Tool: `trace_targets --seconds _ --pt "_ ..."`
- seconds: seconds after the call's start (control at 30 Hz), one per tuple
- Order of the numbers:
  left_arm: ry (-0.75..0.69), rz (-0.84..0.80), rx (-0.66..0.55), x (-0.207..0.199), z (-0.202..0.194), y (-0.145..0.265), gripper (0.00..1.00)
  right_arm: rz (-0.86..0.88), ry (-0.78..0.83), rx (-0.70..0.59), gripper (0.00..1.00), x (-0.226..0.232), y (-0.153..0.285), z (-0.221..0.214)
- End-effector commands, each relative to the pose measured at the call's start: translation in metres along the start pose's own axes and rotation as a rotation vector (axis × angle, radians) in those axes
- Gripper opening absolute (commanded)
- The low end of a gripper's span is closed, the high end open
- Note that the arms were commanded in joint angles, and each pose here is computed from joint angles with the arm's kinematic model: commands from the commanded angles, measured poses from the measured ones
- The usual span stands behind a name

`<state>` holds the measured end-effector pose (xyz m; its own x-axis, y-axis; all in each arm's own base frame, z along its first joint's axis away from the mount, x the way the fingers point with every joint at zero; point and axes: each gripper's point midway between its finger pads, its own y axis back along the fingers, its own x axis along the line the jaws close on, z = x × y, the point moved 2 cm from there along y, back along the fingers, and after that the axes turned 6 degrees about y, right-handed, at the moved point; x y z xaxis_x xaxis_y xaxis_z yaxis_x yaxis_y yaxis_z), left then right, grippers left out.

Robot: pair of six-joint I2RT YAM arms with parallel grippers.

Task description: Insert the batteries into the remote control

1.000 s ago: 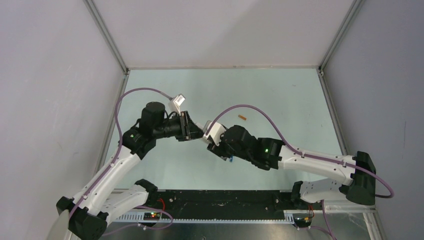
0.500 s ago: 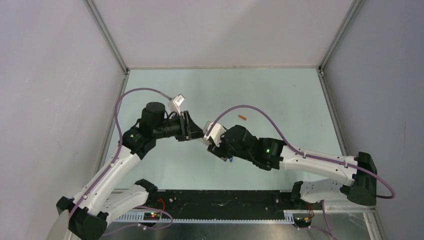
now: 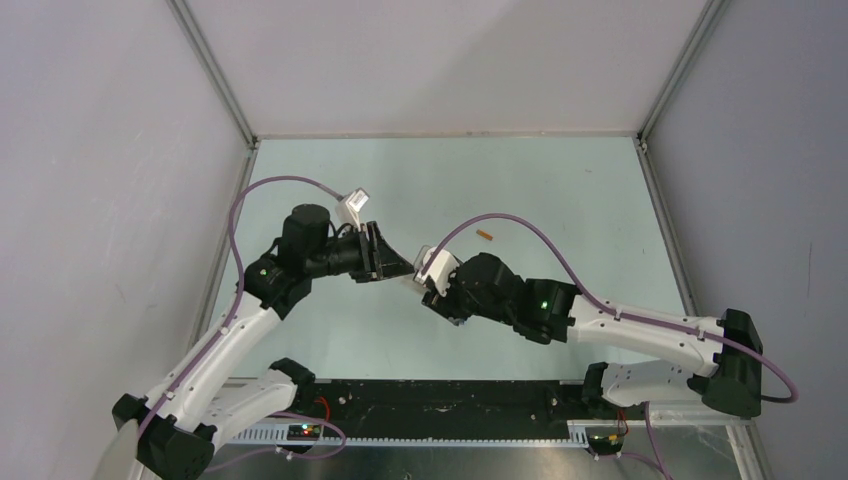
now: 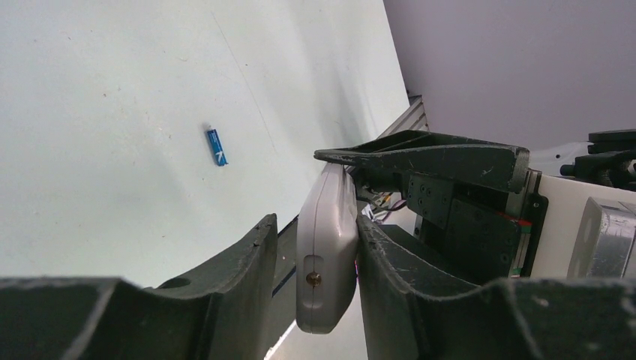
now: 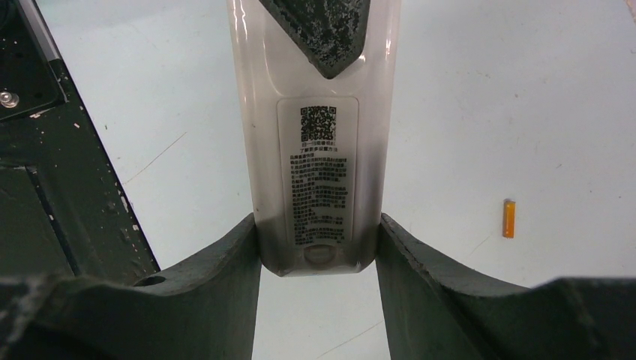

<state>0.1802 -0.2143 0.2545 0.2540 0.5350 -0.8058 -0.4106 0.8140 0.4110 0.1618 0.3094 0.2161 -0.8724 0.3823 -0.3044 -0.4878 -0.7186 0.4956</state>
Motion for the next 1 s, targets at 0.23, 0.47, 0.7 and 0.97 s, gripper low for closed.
trace_targets --seconds 0.23,0.47,0.7,0.97 --pt "-0.039 -0.064 -0.002 -0.019 0.006 0.007 0.34 -0.017 -0.016 -0.098 0.31 -0.006 0.003 0.023" --pt "-0.051 -0.073 -0.003 -0.022 0.008 0.008 0.01 -0.067 -0.074 -0.101 0.45 -0.016 0.003 0.024" --pt "-0.070 -0.048 -0.067 -0.024 0.019 0.011 0.00 -0.052 -0.260 -0.181 0.90 -0.020 0.028 0.023" --pt "-0.141 -0.033 -0.118 -0.026 0.029 0.015 0.00 -0.074 -0.835 -0.368 0.74 -0.037 0.068 0.029"
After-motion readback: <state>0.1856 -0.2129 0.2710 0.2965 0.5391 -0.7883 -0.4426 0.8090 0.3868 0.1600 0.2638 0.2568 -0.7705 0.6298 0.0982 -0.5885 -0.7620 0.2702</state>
